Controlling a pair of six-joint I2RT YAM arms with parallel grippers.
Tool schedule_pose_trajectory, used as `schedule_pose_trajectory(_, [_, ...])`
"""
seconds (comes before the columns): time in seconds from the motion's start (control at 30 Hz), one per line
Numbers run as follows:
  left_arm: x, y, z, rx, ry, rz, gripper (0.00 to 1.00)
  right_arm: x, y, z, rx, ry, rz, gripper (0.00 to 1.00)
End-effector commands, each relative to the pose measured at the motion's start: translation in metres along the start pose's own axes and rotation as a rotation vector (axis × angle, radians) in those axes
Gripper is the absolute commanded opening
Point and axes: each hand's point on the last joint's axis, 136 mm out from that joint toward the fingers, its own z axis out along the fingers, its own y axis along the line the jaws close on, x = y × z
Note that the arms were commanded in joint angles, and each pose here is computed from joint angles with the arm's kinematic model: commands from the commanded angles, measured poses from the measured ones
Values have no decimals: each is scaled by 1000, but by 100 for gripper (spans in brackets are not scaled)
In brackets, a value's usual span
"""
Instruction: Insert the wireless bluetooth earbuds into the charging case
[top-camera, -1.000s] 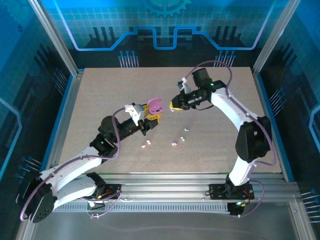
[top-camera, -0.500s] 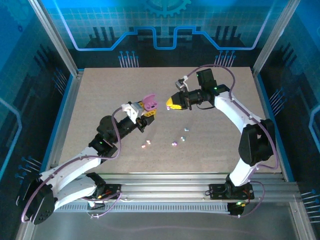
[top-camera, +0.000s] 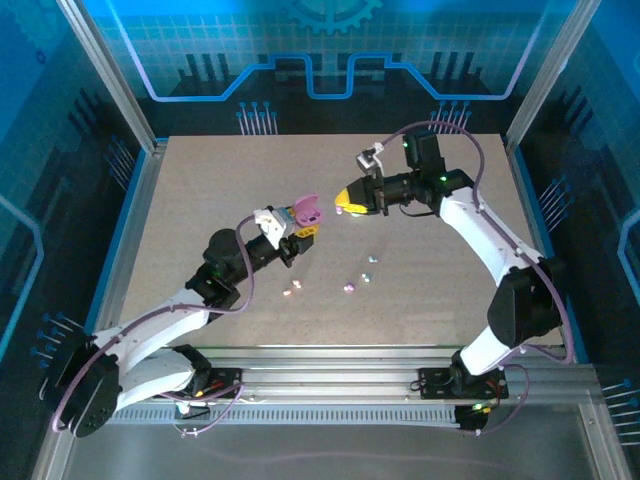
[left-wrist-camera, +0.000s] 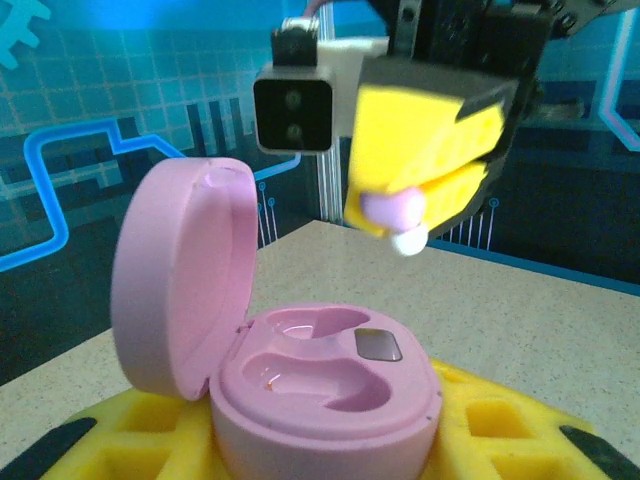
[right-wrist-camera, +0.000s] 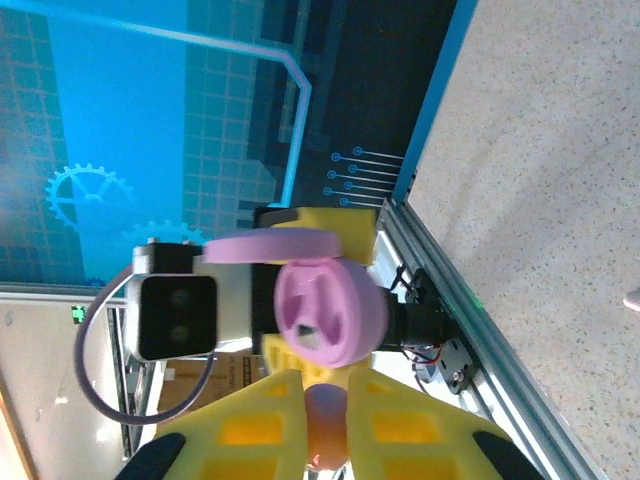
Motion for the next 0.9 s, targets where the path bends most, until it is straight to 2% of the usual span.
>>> schedule_pose_trajectory(0.0, [-11,4,6,-5,-52,40,32,4,17,0,-8,-14,-32,13])
schedule_pose_trajectory(0.37, [-19,-2,27,31,-154,63,32,12,24,21,94,-47,-107,13])
schedule_pose_trajectory(0.6, [-21,-7,33,55,-166,61,32,16,27,39,152,-53,-167,14])
schedule_pose_trajectory(0.87, [-21,-14,33,98,-166,43,32,7,29,38,183,-114,-193,14])
